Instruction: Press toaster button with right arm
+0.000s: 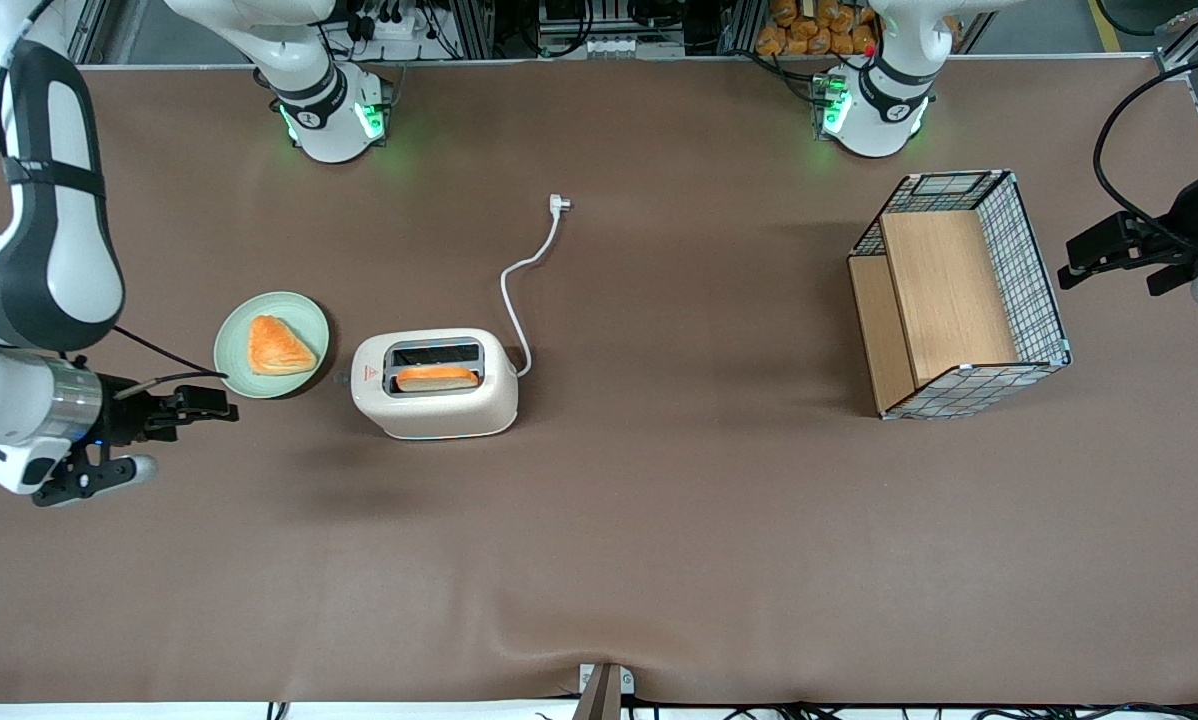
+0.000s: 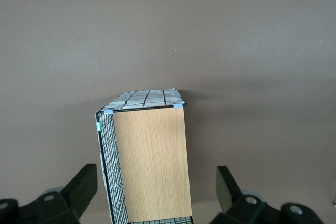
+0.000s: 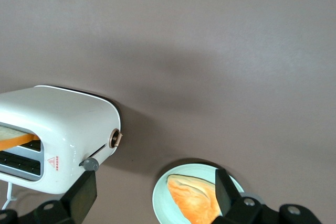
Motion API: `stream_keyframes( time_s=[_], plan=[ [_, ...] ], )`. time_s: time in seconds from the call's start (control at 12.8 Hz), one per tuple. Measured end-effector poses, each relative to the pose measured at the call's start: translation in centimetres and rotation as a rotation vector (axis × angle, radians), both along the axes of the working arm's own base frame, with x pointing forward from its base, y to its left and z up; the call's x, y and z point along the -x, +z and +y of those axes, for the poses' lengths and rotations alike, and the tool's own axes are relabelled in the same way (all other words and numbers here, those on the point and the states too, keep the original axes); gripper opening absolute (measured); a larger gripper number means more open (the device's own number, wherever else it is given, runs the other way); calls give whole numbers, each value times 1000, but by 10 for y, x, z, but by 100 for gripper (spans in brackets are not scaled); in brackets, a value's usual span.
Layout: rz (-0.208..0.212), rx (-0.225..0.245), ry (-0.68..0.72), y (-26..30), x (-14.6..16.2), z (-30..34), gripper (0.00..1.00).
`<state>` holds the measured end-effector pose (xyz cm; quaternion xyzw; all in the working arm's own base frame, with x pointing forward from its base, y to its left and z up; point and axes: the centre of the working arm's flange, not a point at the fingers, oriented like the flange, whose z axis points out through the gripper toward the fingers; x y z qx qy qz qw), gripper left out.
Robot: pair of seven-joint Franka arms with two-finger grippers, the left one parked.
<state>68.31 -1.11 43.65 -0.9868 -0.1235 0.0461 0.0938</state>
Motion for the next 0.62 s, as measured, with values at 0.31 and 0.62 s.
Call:
stream_keyframes(
  time_s=[0.31,0.62],
  plan=[
    [-68,17,-11,73,0,-2,100],
    [-63,56,-141,137,32,-25,100]
  ],
)
